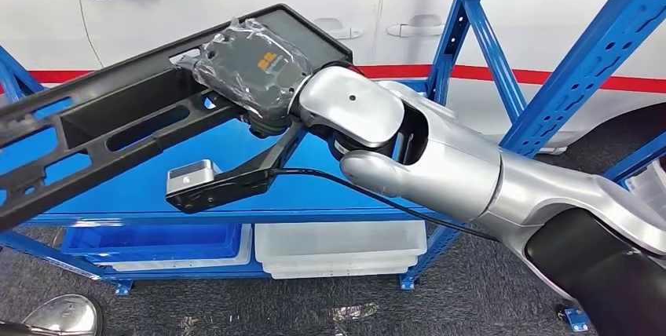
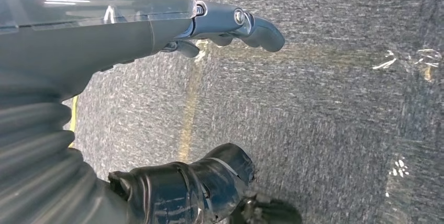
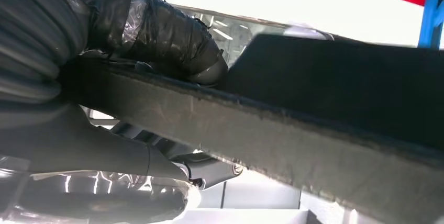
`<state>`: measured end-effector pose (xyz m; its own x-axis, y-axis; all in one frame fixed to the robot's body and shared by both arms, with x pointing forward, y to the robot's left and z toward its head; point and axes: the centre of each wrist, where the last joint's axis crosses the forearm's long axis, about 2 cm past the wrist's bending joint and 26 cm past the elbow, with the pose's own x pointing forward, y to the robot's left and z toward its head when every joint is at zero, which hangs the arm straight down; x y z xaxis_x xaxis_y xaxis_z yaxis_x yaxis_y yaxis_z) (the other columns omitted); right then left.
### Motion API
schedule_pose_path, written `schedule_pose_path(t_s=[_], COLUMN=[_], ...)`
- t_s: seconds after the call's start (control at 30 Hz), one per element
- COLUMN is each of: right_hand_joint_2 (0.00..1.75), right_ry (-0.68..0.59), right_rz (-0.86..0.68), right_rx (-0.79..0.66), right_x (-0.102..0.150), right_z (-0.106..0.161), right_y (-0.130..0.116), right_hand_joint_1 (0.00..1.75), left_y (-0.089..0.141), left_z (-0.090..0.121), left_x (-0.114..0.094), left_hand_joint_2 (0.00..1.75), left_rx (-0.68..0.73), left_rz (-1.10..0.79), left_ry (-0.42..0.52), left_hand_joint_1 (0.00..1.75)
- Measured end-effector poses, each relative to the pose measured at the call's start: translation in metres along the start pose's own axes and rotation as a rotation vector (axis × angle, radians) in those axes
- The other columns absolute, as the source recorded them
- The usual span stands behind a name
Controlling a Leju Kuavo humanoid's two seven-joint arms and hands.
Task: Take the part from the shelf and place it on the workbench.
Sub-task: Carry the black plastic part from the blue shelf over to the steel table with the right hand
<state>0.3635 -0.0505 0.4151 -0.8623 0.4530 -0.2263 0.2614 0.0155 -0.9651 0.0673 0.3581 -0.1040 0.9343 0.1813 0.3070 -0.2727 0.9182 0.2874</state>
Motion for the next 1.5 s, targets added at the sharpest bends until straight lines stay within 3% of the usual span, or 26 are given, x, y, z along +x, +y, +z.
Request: schedule_pose_path(t_s=[1.5], right_hand_joint_2=[1.75], right_ry=[-0.067], right_rz=[0.008], right_rx=[0.008], right_x=[0.020], right_z=[-0.008], right_y=[-0.003], right_hand_joint_1=[1.75], left_y=[0.000], left_z=[0.000], left_x=[0.004], left_hand_joint_2=[1.75], left_rx=[0.011], left_rz=[-0.021], left_ry=[-0.004], left_hand_joint_1=[0.00])
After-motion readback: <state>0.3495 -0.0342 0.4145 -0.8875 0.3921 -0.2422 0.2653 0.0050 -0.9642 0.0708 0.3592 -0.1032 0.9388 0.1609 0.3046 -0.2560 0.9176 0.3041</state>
